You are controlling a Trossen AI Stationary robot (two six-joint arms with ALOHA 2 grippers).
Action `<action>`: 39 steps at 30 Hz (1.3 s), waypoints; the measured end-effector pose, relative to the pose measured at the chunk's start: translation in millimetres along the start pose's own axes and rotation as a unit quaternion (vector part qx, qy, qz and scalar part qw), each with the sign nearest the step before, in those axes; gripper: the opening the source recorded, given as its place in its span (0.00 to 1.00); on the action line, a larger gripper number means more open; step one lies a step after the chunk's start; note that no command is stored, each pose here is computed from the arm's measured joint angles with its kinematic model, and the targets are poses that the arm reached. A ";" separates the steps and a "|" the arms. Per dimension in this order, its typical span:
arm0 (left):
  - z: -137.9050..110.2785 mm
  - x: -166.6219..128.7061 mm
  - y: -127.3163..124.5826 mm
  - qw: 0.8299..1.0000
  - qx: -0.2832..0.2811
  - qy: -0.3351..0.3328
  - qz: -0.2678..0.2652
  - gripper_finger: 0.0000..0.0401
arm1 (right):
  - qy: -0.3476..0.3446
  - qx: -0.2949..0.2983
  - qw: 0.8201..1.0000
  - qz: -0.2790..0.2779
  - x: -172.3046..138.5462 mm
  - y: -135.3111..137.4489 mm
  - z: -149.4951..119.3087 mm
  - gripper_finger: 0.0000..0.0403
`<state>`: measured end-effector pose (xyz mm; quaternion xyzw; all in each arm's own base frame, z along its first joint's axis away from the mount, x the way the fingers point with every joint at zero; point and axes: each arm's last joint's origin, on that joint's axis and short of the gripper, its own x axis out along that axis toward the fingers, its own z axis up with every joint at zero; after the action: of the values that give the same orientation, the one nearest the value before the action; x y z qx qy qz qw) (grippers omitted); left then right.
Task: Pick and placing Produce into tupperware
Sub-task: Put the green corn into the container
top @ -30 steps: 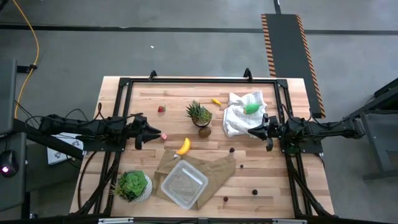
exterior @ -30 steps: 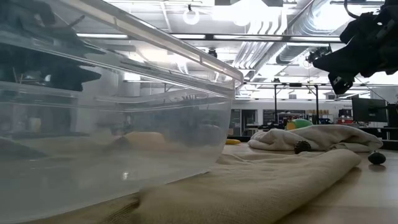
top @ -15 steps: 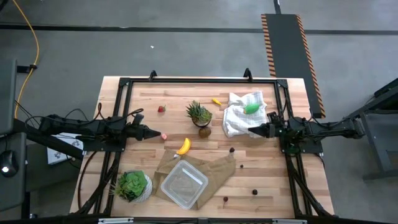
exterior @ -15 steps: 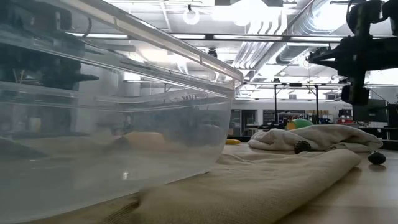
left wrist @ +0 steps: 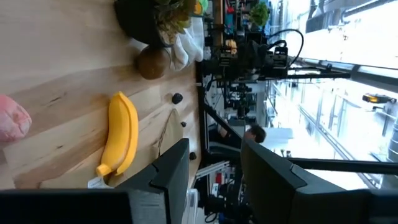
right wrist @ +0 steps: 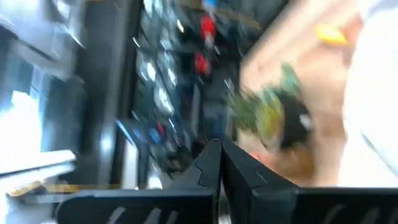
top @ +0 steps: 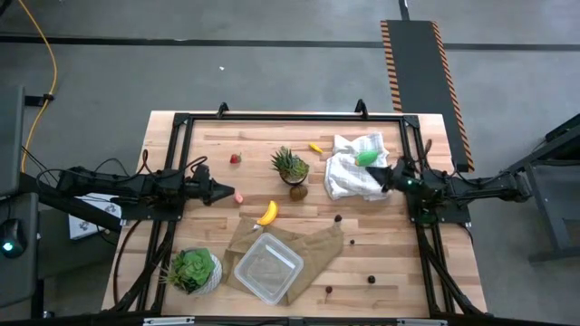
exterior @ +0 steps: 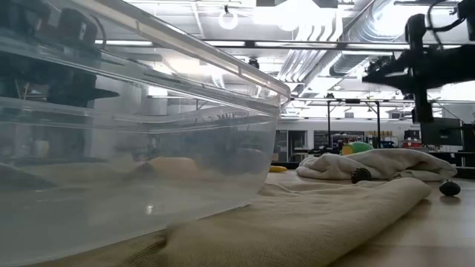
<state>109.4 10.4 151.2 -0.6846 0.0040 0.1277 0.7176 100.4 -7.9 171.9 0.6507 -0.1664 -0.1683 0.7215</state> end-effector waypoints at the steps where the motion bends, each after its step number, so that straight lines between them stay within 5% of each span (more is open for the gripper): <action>1: 0.1 0.0 0.1 1.000 0.000 -0.001 0.000 0.33 | -0.030 -0.011 0.999 0.027 -0.2 6.6 2.4 0.01; 3: 0.3 0.0 0.0 1.000 0.004 -0.005 0.000 0.33 | -0.087 -0.075 0.988 0.107 -3.8 26.8 8.5 0.01; 6: 0.3 0.0 0.0 1.000 0.005 -0.005 0.000 0.33 | -0.153 -0.201 0.939 0.235 -17.6 58.3 18.5 0.01; 8: 0.3 0.0 -0.2 1.000 0.006 -0.005 0.000 0.33 | -0.178 -0.239 0.921 0.250 -22.7 74.9 23.2 0.01; 10: 0.3 0.0 -0.1 1.000 0.008 -0.005 0.000 0.33 | -0.157 -0.289 0.921 0.208 -21.4 90.0 24.1 0.01; 16: 1.4 0.0 -0.9 0.998 0.055 -0.024 -0.002 0.33 | -0.055 -0.372 0.926 -0.040 -19.7 124.2 29.7 0.01; 22: 2.9 -0.3 -6.5 0.997 0.048 -0.048 -0.029 0.33 | -0.070 -0.429 0.896 -0.088 -23.3 182.5 40.4 0.01; 30: 8.4 -16.7 -68.3 0.969 0.105 -0.099 -0.199 0.33 | -0.052 -0.457 0.868 -0.189 -20.6 228.3 45.3 0.01; 35: 13.9 -43.5 -124.2 0.955 0.210 -0.117 -0.175 0.33 | -0.025 -0.471 0.846 -0.248 -8.9 234.8 38.7 0.01; 39: 22.4 -80.9 -166.0 0.943 0.282 -0.149 -0.097 0.33 | -0.010 -0.483 0.835 -0.264 1.5 238.7 32.5 0.01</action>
<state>58.6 13.1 330.1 -0.4244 -0.1336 0.1517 0.8826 93.1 -14.2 412.6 0.2372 0.1071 -0.4179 0.8704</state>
